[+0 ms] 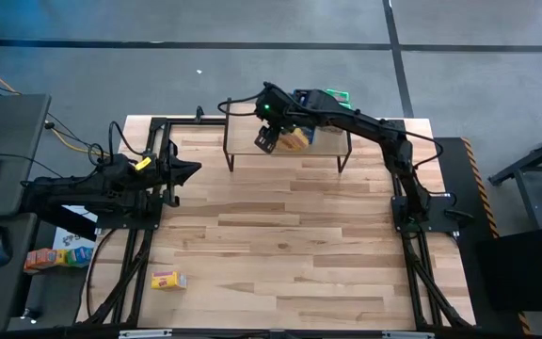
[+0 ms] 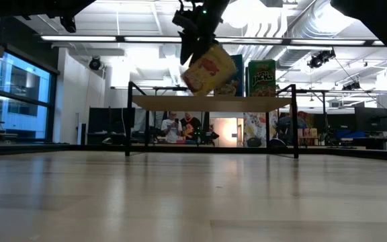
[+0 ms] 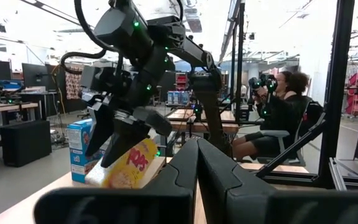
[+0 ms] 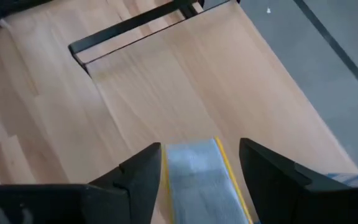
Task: Stack cereal on shelf
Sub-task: Put the right yellow cereal box on the shelf
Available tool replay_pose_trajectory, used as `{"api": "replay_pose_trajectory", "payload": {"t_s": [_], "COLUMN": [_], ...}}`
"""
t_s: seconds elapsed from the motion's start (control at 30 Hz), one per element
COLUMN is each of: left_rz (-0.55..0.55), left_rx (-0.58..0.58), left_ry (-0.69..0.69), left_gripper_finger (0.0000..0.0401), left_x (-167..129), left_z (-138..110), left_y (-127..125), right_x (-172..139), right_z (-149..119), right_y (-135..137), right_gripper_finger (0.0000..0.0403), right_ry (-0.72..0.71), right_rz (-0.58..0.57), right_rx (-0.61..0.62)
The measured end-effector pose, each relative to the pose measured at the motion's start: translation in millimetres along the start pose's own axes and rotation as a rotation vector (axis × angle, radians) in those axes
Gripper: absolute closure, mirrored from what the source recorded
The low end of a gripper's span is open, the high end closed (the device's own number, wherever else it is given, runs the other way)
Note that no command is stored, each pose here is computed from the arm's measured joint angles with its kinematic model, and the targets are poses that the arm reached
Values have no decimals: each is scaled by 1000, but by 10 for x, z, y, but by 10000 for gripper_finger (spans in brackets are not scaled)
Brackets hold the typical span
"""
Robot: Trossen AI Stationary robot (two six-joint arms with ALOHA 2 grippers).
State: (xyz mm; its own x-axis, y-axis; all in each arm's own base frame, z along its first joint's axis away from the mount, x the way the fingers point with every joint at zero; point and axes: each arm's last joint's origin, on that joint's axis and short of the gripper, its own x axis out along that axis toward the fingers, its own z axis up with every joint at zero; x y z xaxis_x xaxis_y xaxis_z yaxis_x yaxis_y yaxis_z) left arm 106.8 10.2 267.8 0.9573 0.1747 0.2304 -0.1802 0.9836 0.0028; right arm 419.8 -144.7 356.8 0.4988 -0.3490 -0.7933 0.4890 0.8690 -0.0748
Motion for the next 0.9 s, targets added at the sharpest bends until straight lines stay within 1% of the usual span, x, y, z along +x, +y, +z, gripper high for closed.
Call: {"api": "replay_pose_trajectory", "payload": {"t_s": [0.17, 0.27, 0.37, 0.5, 0.6, 0.7, 0.83, 0.9], "left_rz": [0, 0, 0, -1, 1, 2, 2, 2], "left_rx": [0, 0, 0, 1, 2, 1, -10, -22], "left_ry": [1, 1, 3, 19, 25, 24, 24, 26], "left_gripper_finger": [401, 401, 401, 401, 401, 401, 401, 401], "left_x": [0, 0, 0, 0, 0, 0, 0, 0], "left_z": [-1, -1, -3, -18, -24, -24, -24, -25], "left_y": [0, 0, 0, -1, 0, 0, 0, 0], "right_x": [-5, -88, -217, -366, -512, -724, -1046, -1192], "right_z": [10, -26, -81, -217, -304, -381, -522, -590], "right_y": [3, 69, 231, 507, 661, 747, 769, 779], "right_gripper_finger": [198, 198, 198, 198, 198, 198, 198, 198], "right_ry": [-9, 33, 65, 128, 146, 145, 165, 143], "right_rz": [6, 62, 109, 122, 83, 53, -44, -101], "right_rx": [-42, -87, -145, -249, -303, -318, -292, -258]}}
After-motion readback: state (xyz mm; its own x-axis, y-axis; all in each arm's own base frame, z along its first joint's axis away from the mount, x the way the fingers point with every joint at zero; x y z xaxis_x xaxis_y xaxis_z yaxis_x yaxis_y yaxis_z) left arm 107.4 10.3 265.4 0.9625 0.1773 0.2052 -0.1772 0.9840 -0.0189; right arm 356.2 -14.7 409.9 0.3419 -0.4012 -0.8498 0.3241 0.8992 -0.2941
